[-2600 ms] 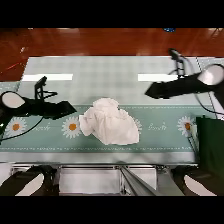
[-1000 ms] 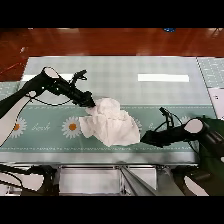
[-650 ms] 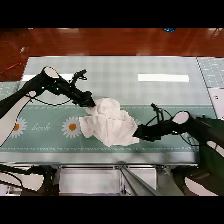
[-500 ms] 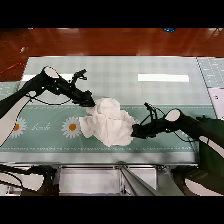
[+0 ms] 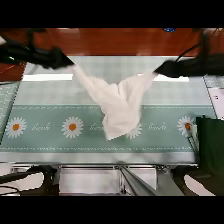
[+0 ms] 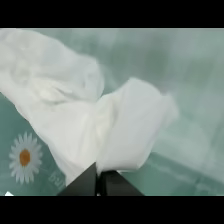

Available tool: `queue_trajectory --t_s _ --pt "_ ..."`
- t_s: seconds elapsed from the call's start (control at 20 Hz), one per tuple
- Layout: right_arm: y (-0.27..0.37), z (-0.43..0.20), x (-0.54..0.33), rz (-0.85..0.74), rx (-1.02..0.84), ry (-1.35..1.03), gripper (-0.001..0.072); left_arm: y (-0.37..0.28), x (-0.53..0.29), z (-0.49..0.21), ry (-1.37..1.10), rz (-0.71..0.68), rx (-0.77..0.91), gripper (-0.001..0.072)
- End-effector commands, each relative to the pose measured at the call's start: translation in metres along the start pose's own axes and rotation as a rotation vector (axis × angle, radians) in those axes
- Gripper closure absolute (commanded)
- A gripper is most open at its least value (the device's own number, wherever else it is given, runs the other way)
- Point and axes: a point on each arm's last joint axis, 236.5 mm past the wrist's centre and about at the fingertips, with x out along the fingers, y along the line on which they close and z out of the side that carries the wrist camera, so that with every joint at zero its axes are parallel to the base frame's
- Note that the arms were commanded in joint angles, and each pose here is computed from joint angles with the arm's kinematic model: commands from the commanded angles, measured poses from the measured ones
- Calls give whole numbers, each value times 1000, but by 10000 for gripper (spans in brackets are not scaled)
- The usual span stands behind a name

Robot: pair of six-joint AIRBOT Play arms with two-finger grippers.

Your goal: Fold the shirts.

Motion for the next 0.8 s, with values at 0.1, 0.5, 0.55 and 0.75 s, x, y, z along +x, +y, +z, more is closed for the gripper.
queue_trajectory --t_s 0.1,0.5,0.55,0.75 --pt "86 114 -216 -162 -328 -494 691 -130 -182 80 -520 54 281 687" --pt "114 88 -354 -456 -420 -794 690 -202 -339 14 -891 480 495 687" --pt "113 81 -367 -494 -417 -812 690 -210 -352 3 -926 533 518 687" --pt "86 45 -389 -638 -316 -775 690 -234 -383 -34 -1014 636 553 687"
